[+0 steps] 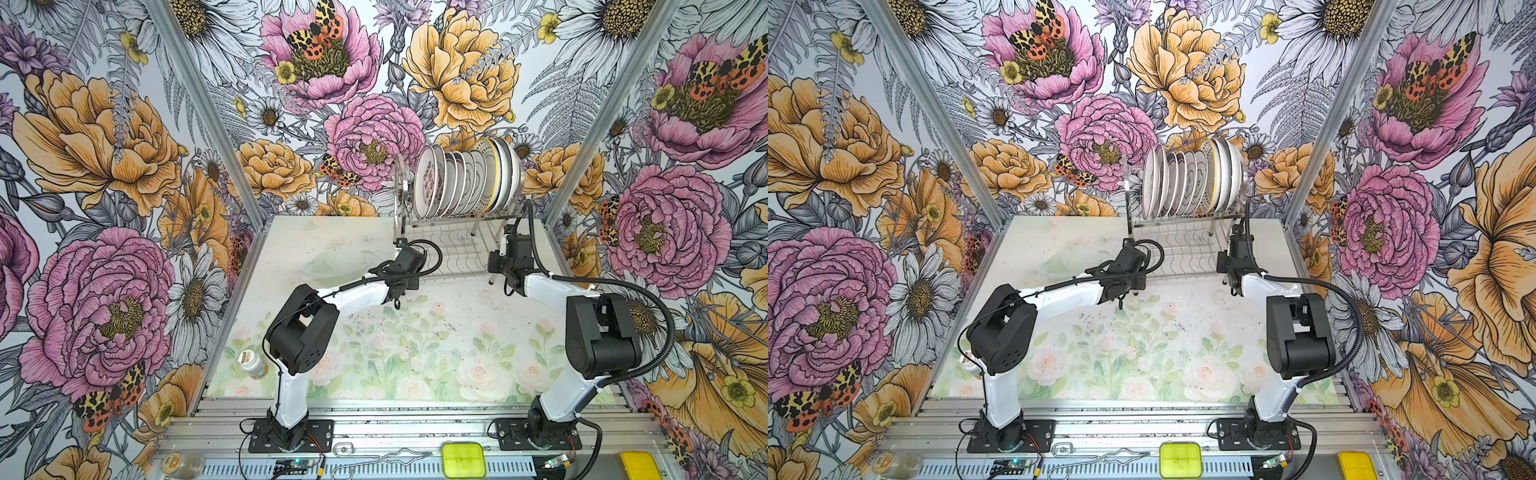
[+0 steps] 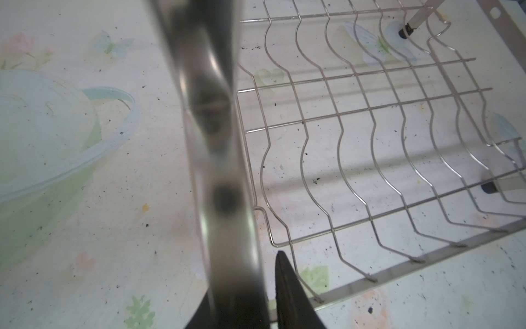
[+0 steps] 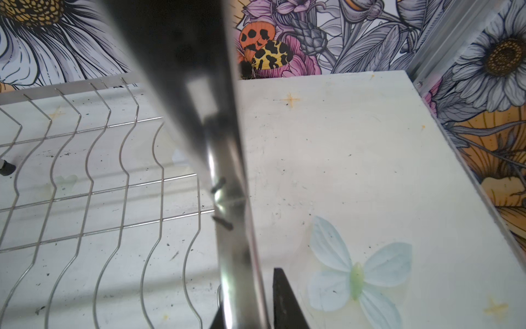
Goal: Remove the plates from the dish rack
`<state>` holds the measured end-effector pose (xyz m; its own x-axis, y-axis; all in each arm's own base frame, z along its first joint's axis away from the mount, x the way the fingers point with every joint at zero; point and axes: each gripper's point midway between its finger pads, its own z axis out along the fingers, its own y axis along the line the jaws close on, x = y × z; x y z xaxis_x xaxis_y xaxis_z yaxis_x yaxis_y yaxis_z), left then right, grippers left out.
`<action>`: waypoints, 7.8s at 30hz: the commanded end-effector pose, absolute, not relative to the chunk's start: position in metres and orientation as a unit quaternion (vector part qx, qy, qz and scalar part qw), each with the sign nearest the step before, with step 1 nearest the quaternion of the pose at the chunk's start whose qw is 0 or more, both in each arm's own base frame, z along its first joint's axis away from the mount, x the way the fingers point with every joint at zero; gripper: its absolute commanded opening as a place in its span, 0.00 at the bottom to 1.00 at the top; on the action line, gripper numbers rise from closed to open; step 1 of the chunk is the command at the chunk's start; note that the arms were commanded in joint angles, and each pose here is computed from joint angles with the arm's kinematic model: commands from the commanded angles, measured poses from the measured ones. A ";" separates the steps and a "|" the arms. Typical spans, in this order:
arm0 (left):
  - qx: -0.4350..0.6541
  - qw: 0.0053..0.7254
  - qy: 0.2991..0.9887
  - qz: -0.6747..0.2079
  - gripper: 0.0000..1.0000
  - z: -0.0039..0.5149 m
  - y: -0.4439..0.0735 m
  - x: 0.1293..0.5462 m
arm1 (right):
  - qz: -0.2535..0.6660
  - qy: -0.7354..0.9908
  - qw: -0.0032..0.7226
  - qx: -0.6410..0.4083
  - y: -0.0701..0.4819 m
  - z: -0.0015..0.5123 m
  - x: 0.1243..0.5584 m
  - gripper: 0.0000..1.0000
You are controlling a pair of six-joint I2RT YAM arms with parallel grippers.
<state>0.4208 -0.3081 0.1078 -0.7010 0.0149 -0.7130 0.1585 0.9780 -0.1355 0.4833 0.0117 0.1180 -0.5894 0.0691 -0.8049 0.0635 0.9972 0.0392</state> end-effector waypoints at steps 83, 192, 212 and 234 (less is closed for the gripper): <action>0.228 0.394 0.863 -0.220 0.99 0.153 -0.434 0.340 | 0.126 0.857 0.475 0.154 -0.077 0.173 0.422 0.99; 0.019 0.525 0.842 -0.123 0.99 0.283 -0.171 0.302 | 0.107 0.800 0.588 -0.054 0.158 0.460 0.415 0.54; 0.020 0.533 0.836 -0.128 0.99 0.290 -0.164 0.298 | 0.167 0.799 0.575 -0.042 0.169 0.462 0.404 0.48; 0.024 0.527 0.839 -0.136 0.99 0.289 -0.165 0.301 | 0.146 0.803 0.578 -0.017 0.140 0.458 0.396 0.57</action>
